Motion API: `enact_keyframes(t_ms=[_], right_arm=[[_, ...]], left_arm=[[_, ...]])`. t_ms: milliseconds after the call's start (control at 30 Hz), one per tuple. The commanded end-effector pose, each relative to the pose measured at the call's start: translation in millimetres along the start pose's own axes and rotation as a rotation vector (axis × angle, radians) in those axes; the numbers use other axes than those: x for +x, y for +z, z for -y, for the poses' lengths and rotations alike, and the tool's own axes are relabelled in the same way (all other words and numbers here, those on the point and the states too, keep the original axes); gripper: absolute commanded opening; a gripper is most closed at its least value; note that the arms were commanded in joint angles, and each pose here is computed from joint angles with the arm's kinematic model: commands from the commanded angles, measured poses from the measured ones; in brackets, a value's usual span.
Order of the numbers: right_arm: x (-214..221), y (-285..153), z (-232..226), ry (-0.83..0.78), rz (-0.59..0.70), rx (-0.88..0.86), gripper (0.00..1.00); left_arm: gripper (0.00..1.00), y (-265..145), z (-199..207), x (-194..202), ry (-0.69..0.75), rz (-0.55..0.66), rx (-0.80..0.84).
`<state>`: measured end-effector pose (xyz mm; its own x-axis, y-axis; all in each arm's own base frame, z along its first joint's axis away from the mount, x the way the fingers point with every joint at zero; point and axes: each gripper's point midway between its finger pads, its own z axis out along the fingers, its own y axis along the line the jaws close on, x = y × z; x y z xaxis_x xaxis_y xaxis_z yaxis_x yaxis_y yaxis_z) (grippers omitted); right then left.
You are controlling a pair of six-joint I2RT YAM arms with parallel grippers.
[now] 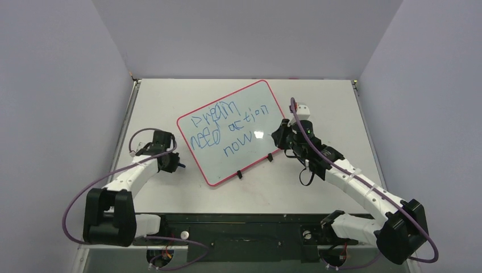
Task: Write a sentence on the whiteboard
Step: Close the whiteboard marker at the center of the board.
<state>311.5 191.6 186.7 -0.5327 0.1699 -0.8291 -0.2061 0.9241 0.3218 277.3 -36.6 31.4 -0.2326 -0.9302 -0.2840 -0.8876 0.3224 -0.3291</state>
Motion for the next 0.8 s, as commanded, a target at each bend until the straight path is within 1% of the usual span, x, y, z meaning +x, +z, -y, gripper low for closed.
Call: enact_keyframes(t_ms=[0, 100, 200, 300, 400, 633, 767], right_arm=[[-28, -12, -32, 0.03, 0.096, -0.16, 0.0], [-31, -18, -53, 0.041, 0.108, -0.26, 0.0], [-41, -26, -74, 0.044, 0.152, -0.345, 0.0], [-43, -36, -99, 0.027, 0.173, -0.428, 0.0], [-46, -44, -119, 0.021, 0.189, -0.489, 0.0], [-60, -58, -157, 0.038, 0.236, -0.605, 0.0], [-66, -66, -172, 0.045, 0.257, -0.664, 0.0]], left_arm=[[0.0, -27, 8, -22, -0.092, 0.048, 0.125], [0.0, -43, 5, -32, -0.139, 0.084, 0.173], [0.0, -68, 7, -43, -0.195, 0.118, 0.268], [0.0, -86, 6, -50, -0.252, 0.131, 0.337], [0.0, -112, 13, -56, -0.282, 0.138, 0.438], [0.0, -150, 33, -62, -0.286, 0.118, 0.55], [0.0, -170, 59, -56, -0.246, 0.054, 0.655]])
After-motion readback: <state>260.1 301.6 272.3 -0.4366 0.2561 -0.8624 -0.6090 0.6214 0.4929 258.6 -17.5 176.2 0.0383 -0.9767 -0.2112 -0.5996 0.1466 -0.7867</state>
